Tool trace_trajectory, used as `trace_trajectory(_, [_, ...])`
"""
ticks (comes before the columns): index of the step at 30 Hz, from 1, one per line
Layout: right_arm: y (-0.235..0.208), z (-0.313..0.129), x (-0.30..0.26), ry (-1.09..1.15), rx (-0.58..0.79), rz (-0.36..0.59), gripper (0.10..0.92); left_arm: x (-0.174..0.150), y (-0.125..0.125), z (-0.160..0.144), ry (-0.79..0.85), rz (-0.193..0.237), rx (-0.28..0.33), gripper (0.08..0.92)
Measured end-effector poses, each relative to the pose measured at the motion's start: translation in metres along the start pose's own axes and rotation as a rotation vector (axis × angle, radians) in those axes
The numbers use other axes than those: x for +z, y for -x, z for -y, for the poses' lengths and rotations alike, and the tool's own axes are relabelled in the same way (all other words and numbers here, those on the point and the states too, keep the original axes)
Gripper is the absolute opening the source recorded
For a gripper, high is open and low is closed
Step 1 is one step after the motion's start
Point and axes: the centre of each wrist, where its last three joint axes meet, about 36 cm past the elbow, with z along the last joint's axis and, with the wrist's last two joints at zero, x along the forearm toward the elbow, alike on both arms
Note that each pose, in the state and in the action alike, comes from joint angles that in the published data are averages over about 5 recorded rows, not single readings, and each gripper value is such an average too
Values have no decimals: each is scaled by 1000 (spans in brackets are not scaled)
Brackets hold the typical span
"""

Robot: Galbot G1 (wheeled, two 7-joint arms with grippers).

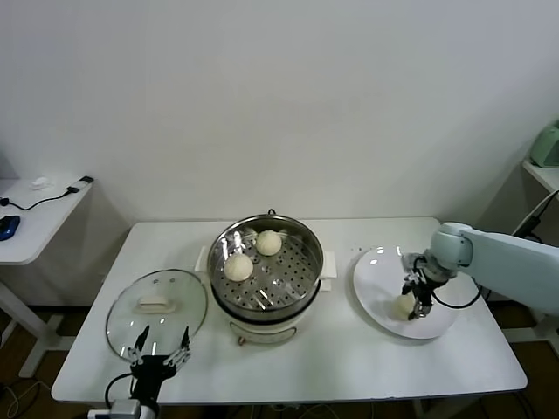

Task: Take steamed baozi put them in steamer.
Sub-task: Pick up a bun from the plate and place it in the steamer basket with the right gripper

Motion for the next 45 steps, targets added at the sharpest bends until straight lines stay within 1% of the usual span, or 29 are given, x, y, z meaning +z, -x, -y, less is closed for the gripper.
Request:
trace_trajectory(5, [-52, 24, -21, -70, 38, 0, 653, -3, -1, 2, 0, 6, 7, 823])
trace_trajectory(9, [-115, 48, -53, -161, 94, 9, 653, -7, -2, 4, 1, 11, 13, 823])
trace_trajectory(12, [-164, 59, -90, -254, 144, 25, 653, -9, -3, 5, 2, 14, 17, 823])
trace_trajectory(15, [-206, 62, -135, -373, 190, 42, 653, -10, -4, 6, 4, 16, 20, 823])
trace_trajectory(18, [-233, 55, -184, -514, 217, 56, 653, -12, -5, 6, 6, 19, 23, 823])
trace_trajectory(20, [-243, 47, -216, -615, 224, 61, 653, -13, -5, 6, 8, 21, 24, 823])
trace_trajectory(24, [-241, 27, -270, -823, 215, 64, 653, -14, -6, 5, 10, 21, 22, 823])
trace_trajectory(31, [-200, 0, -329, -1130, 157, 61, 653, -13, -7, 4, 11, 18, 20, 823])
trace_trajectory(37, [-157, -15, -354, -1295, 109, 79, 653, -12, -6, 3, 10, 15, 17, 823])
trace_trajectory(45, [-112, -23, -366, -1393, 60, 99, 653, -11, -5, 3, 7, 15, 15, 823])
